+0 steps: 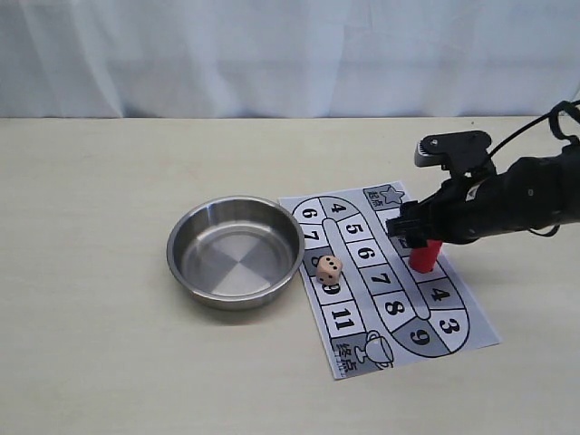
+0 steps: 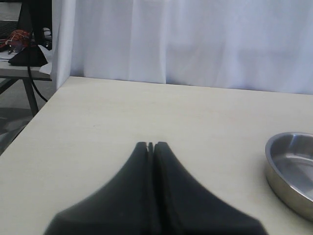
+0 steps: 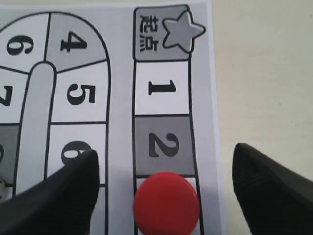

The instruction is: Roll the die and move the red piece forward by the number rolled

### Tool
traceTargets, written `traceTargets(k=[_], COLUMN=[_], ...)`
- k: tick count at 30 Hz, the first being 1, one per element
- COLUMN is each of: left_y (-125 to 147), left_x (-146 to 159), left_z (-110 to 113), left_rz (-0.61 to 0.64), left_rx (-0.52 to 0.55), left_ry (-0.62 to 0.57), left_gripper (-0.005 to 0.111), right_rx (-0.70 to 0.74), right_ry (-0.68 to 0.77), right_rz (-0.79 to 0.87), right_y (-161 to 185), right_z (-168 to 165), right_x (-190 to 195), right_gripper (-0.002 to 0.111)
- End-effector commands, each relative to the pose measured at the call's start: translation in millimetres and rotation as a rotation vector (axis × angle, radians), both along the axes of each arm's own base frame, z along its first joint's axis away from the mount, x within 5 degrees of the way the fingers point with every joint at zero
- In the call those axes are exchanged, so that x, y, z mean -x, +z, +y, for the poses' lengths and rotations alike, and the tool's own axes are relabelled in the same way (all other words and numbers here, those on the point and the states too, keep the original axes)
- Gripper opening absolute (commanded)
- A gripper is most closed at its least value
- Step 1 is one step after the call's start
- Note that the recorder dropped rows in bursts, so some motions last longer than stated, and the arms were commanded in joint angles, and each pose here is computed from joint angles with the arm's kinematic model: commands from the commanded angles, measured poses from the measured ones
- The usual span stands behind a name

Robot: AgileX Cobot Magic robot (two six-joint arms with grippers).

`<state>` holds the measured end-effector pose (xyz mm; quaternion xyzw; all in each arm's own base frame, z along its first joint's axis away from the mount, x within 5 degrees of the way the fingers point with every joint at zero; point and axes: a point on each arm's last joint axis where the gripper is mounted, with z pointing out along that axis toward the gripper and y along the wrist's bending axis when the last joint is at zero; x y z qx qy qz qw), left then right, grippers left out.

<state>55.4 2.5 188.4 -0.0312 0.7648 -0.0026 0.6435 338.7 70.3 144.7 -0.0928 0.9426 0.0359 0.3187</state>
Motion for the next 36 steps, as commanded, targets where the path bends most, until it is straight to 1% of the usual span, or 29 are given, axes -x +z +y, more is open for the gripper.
traceTargets(k=[1,3,8,12,16,17,19,23,24,25,27,28,29,36], left_y=[2.9,2.9,2.9,2.9,2.9,2.9,2.9,2.9,2.9,2.9,2.9,2.9,2.9,2.9], left_x=[0.0,0.0,0.0,0.0,0.0,0.0,0.0,0.0,0.0,0.0,0.0,0.0,0.0,0.0], left_z=[-0.1,-0.1,-0.1,-0.1,-0.1,-0.1,-0.1,-0.1,-0.1,-0.1,-0.1,-0.1,-0.1,-0.1], left_rz=[-0.018,-0.018,-0.018,-0.018,-0.018,-0.018,-0.018,-0.018,-0.018,-0.018,-0.018,-0.018,-0.018,-0.018], left_rx=[0.007,0.007,0.007,0.007,0.007,0.007,0.007,0.007,0.007,0.005,0.004,0.004,0.004,0.006], left_ry=[0.0,0.0,0.0,0.0,0.0,0.0,0.0,0.0,0.0,0.0,0.0,0.0,0.0,0.0], left_gripper=[0.0,0.0,0.0,0.0,0.0,0.0,0.0,0.0,0.0,0.0,0.0,0.0,0.0,0.0], right_rx=[-0.01,-0.015,-0.027,-0.034,-0.029,-0.021,-0.009,0.014,0.027,0.042,0.147,0.191,0.203,0.191], right_ry=[-0.006,-0.007,-0.006,-0.005,-0.015,-0.04,-0.079,-0.147,-0.15,-0.15,-0.108,-0.09,-0.086,-0.086], right_rz=[-0.063,-0.081,-0.136,-0.167,-0.164,-0.098,-0.016,0.097,0.114,0.133,0.176,0.177,0.175,0.162], right_y=[20.1,29.1,55.3,71.0,86.7,91.9,99.5,104.7,104.2,103.3,101.8,101.8,101.9,106.5], right_z=[-3.2,-3.5,-4.7,-5.7,-11.2,-19.1,-32.8,-58.3,-61.5,-63.7,-71.3,-73.8,-74.6,-73.7], right_x=[1.0,2.8,9.3,14.8,18.5,18.2,16.9,19.5,20.7,22.2,26.0,26.3,26.2,28.2], right_gripper=[0.069,0.063,0.039,0.029,0.027,0.027,0.027,0.027,0.025,0.021,0.004,0.004,0.004,0.004])
